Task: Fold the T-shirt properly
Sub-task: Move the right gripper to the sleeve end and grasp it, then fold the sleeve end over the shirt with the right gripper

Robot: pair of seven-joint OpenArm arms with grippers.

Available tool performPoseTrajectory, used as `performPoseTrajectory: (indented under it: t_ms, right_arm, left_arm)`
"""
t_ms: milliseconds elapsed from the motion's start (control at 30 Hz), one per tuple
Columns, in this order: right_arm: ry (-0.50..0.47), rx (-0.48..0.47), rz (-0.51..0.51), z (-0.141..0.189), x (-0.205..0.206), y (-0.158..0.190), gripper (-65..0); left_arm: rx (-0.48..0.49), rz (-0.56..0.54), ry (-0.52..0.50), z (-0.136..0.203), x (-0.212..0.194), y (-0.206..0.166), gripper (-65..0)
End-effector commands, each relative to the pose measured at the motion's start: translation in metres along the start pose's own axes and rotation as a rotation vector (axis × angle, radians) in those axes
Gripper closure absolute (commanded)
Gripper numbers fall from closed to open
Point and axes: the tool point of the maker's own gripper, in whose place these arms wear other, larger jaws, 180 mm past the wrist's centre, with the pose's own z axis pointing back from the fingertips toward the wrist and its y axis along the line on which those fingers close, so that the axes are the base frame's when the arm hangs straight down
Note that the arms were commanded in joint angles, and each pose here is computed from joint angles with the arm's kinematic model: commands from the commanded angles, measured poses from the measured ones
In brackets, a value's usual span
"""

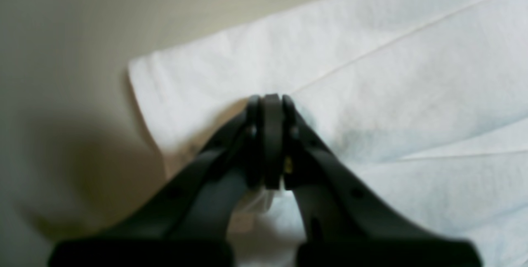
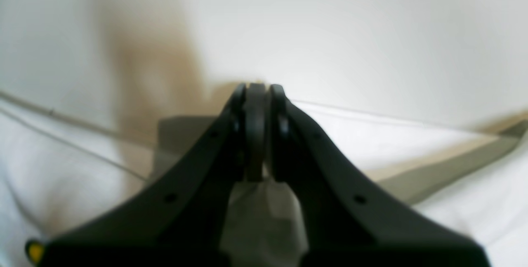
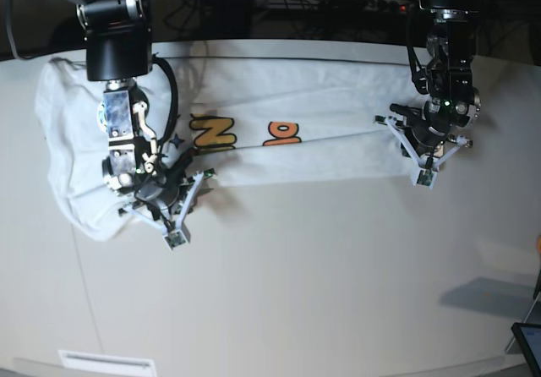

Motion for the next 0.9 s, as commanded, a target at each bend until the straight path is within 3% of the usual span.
performPoseTrajectory:
  t_ms: [0, 467, 867]
  right_arm:
    - [-0.076, -0.019, 0.013, 0.011, 0.033, -0.006, -0.3]
    - [-0.090, -0.120, 0.026, 0.068, 0.052, -0.023, -0.3]
    - [-0.043, -0.187, -0.041, 0.100, 0.012, -0.037, -0.3]
  left_arm:
    - [0.012, -0.009, 0.020, 0.001, -0.002, 0.005, 0.0]
    - [0.010, -0.011, 0.021, 0.001, -0.002, 0.003, 0.0]
    - [0.008, -0.017, 0.021, 0.001, -0.002, 0.003, 0.0]
